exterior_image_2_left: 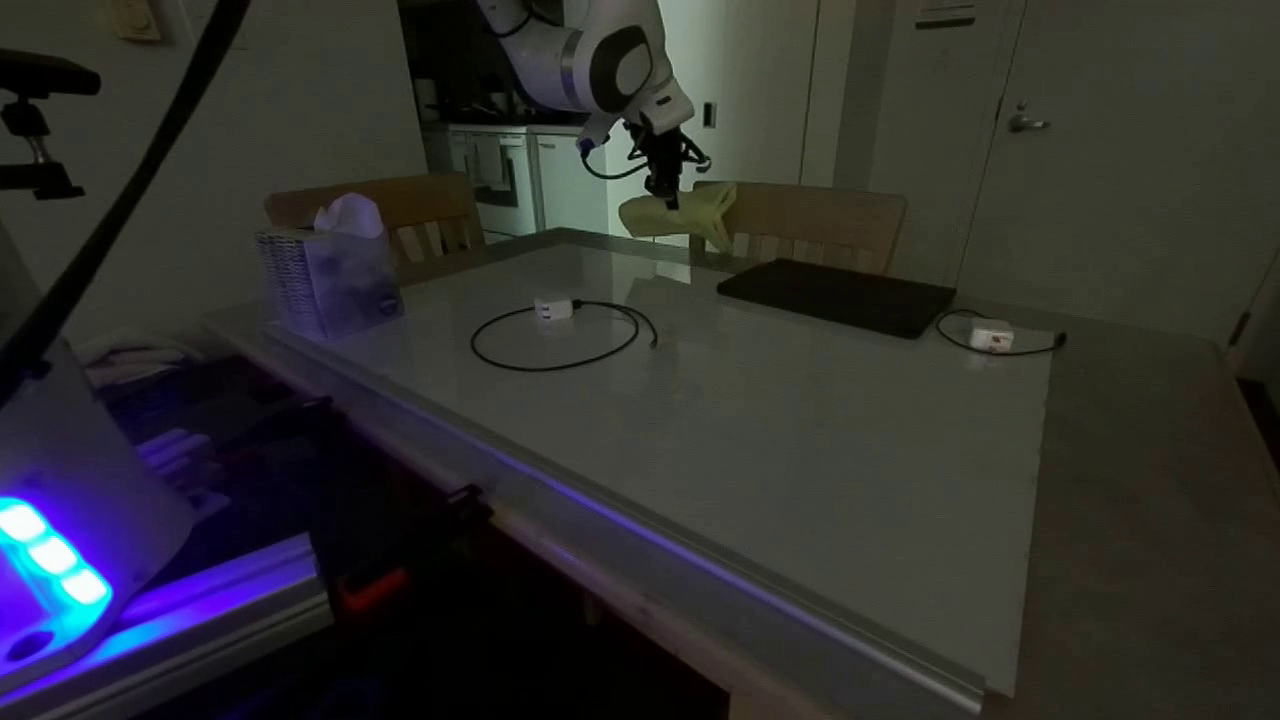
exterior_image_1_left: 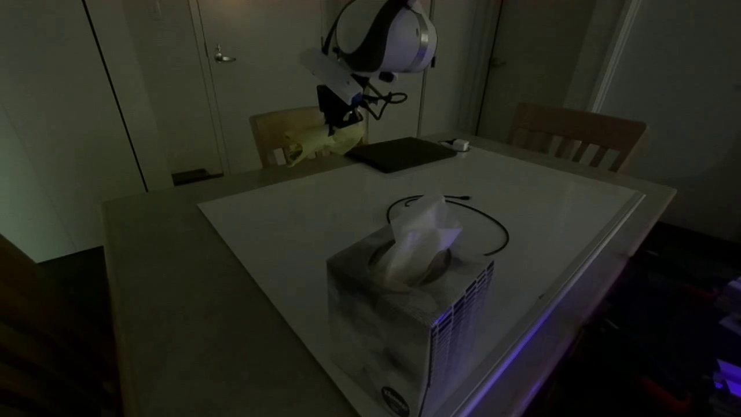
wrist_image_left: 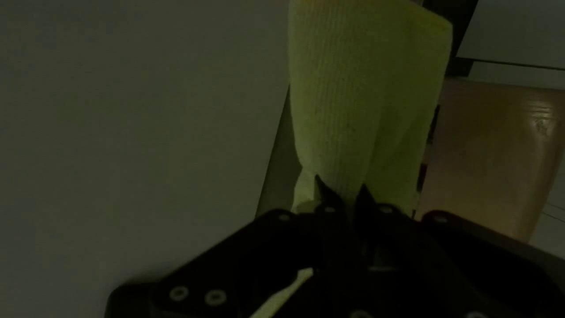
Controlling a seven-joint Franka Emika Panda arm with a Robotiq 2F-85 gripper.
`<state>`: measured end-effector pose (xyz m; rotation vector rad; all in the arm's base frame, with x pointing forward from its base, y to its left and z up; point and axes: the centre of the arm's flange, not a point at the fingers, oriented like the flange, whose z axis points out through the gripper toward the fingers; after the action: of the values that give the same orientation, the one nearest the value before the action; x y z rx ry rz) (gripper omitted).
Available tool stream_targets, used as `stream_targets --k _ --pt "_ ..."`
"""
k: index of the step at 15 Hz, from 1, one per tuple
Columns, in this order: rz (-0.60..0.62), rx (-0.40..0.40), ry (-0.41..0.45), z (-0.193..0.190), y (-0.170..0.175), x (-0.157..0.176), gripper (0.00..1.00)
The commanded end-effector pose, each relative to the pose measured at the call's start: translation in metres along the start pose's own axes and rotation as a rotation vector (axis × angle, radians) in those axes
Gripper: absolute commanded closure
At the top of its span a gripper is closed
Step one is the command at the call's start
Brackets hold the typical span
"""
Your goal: Pick up the yellow cloth from the table and move it to the right.
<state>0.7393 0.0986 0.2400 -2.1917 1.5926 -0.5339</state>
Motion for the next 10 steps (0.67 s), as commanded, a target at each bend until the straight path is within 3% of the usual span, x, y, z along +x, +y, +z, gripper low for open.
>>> stream_targets --k 1,2,8,9,10 --pt "0.013 -0.018 0.086 -0.008 0.002 0.022 0.97" --pt "0.077 -0.018 0.162 -0.011 0.004 0.034 0.97" --pt "0.369 0.011 0.377 -0.041 0.016 0.104 0.97" --pt "0.302 0.015 0.316 -0.035 0.008 0.105 0.90" --pt "0.336 0.020 0.344 -0.039 0.010 0.113 0.90"
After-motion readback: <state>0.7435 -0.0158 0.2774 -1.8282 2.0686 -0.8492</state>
